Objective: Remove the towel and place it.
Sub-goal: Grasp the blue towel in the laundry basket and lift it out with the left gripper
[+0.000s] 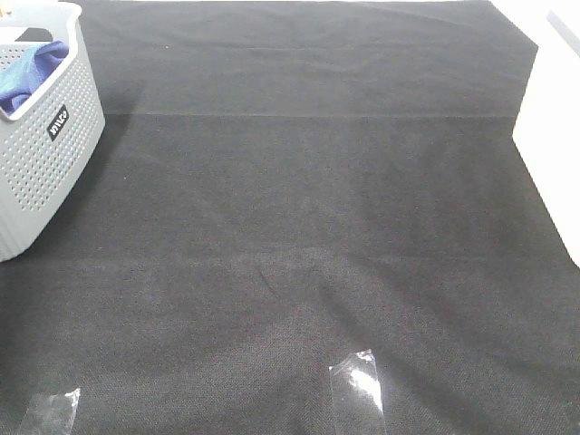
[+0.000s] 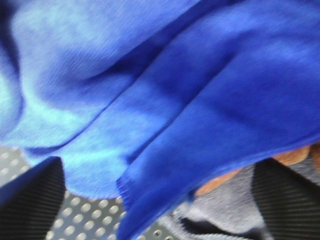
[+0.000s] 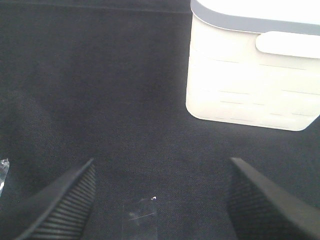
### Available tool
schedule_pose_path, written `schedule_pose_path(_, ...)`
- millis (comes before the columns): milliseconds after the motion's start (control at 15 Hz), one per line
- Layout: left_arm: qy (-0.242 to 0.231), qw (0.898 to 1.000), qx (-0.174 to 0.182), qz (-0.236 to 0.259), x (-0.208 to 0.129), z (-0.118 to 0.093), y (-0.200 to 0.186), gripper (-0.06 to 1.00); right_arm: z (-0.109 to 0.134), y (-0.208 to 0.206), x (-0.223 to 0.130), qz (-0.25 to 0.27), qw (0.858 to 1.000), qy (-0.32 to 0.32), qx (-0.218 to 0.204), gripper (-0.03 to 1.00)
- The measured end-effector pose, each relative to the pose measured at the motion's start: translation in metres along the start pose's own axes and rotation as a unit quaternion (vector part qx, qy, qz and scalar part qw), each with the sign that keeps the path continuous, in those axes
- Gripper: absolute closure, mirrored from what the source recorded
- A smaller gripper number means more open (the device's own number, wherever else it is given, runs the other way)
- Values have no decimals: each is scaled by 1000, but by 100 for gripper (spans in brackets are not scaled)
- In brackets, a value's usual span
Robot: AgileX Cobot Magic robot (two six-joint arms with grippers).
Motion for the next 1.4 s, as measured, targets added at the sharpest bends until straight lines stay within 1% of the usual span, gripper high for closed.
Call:
schedule_pose_path(133, -2, 1000, -6, -2, 1, -2, 0, 26, 0, 0, 0, 0, 1000, 0, 0, 28)
schedule_pose_path(267, -5, 1000, -6, -2, -1, -2, 0, 53, 0, 0, 0, 0, 1000, 0, 0, 28)
schedule_pose_path(333, -9, 1000, -6, -2, -1, -2, 0, 64, 0, 0, 0, 0, 1000, 0, 0, 28)
schedule_pose_path(400, -18, 1000, -6, -1, -1, -2, 0, 71, 0, 0, 0, 0, 1000, 0, 0, 28)
schedule_pose_path(467, -24, 1000, -6, -1, -1, -2, 0, 75, 0, 0, 0, 0, 1000, 0, 0, 28)
schedule_pose_path(667, -26, 1000, -6, -1, -1, -2, 0, 79, 0, 0, 0, 0, 1000, 0, 0, 28)
schedule_pose_path(800, -26, 1000, -6, -1, -1, -2, 0, 92, 0, 0, 0, 0, 1000, 0, 0, 28)
schedule_pose_path(867, -25, 1000, -6, 0, -2, -2, 0, 94, 0, 0, 0, 0, 1000, 0, 0, 28)
schedule_pose_path(1067, -21, 1000, 4, 8, -6, 3, -6, 94, 0, 0, 0, 0, 1000, 0, 0, 28)
schedule_pose_path(1133, -24, 1000, 14, 7, -8, 7, -16, 94, 0, 0, 0, 0, 1000, 0, 0, 28)
schedule_pose_path(1200, -36, 999, 32, 5, -12, 14, -32, 94, 0, 0, 0, 0, 1000, 0, 0, 28)
schedule_pose_path(1333, -71, 996, 61, -1, -20, 24, -66, 94, 0, 0, 0, 0, 1000, 0, 0, 28)
schedule_pose_path(1400, -80, 994, 70, -1, -24, 27, -79, 94, 0, 0, 0, 0, 1000, 0, 0, 28)
Point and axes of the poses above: a point on each arm's last joint axis where the gripper is mounted, y pointing out along that axis toward the gripper, z along the wrist's bending axis when the last joint is at zero, x = y × z, the point moved 9 cm from there along y, pointing out along that axis toward the gripper, and after that the axes turned 4 degrees about y, right-handed, at the moved point
